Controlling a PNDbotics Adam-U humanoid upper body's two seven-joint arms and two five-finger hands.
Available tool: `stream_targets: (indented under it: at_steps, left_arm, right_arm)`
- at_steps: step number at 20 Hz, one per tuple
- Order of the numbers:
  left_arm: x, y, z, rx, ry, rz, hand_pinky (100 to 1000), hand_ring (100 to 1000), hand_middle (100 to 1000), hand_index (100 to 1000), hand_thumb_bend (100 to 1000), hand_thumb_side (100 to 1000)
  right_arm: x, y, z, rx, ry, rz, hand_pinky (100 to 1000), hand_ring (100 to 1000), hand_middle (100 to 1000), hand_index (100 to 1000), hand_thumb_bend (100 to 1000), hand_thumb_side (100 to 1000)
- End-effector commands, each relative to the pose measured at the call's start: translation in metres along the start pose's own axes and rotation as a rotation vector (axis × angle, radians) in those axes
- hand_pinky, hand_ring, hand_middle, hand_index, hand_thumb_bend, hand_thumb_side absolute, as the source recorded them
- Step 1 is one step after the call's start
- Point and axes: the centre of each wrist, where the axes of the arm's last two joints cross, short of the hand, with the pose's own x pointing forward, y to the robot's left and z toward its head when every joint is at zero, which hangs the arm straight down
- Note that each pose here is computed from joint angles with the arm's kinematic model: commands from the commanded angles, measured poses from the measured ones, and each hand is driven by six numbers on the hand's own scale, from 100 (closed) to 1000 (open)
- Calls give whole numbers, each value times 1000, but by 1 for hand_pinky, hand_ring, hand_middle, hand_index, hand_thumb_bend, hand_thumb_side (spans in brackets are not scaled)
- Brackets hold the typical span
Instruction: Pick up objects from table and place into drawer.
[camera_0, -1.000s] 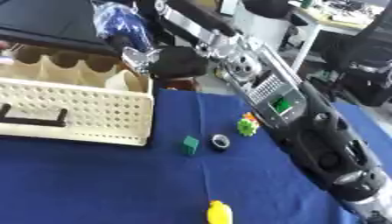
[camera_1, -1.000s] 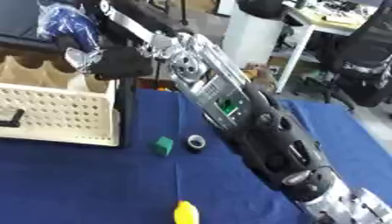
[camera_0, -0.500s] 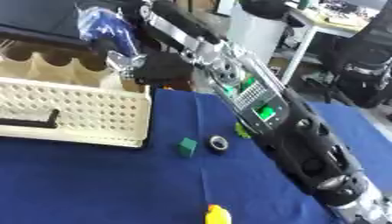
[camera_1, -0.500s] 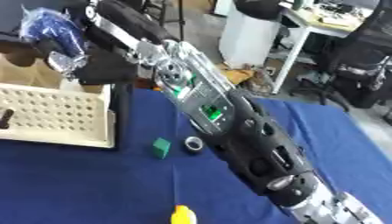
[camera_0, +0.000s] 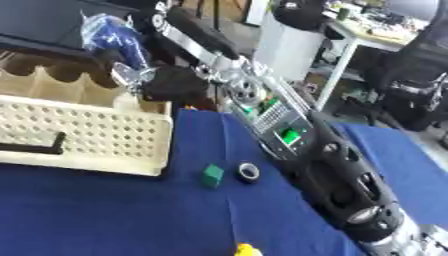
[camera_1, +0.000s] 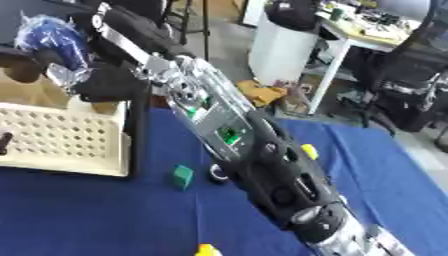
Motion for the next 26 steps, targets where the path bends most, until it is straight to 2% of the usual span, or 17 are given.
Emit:
stream_targets:
  at_steps: [1,5,6,13,14,18,21,26]
  left_arm:
    - [6,0,-4,-8,-24,-6,568,757,751,865,100,1000]
    - [6,-1,-4,-10,-24,-4,567,758,751,865,100,1000]
    - [6,-1,-4,-10,-24,-4,567,758,751,866,100,1000]
    - [5,-2,-3,-14,-14,-6,565,758,751,865,100,1000]
    - [5,-2,-3,-14,-14,-6,565,758,752,865,100,1000]
    - [5,-1,-3,-12,-11,-6,565,758,752,865,100,1000]
    - [5,-2,-4,-13,-10,-3,565,759,752,865,100,1000]
    - [5,-2,-3,-15,-6,-3,566,759,752,865,100,1000]
  right_arm:
    - [-2,-14,-1,-47,8,22,509,647,119,520,100,644]
    - [-5,-11,-2,-50,20,16,529,690,155,555,100,663]
    - [-6,-10,-2,-49,22,16,549,731,223,597,100,688]
    - [-7,-10,-2,-57,24,17,575,772,322,726,100,737]
    - [-8,-10,-2,-55,23,17,586,791,356,759,166,741]
    - [-8,-10,-2,-48,21,20,610,834,447,831,319,763]
    - [-8,-11,-2,-47,23,25,612,839,462,837,352,760]
    - [-8,-11,-1,-50,31,28,609,837,454,816,343,755]
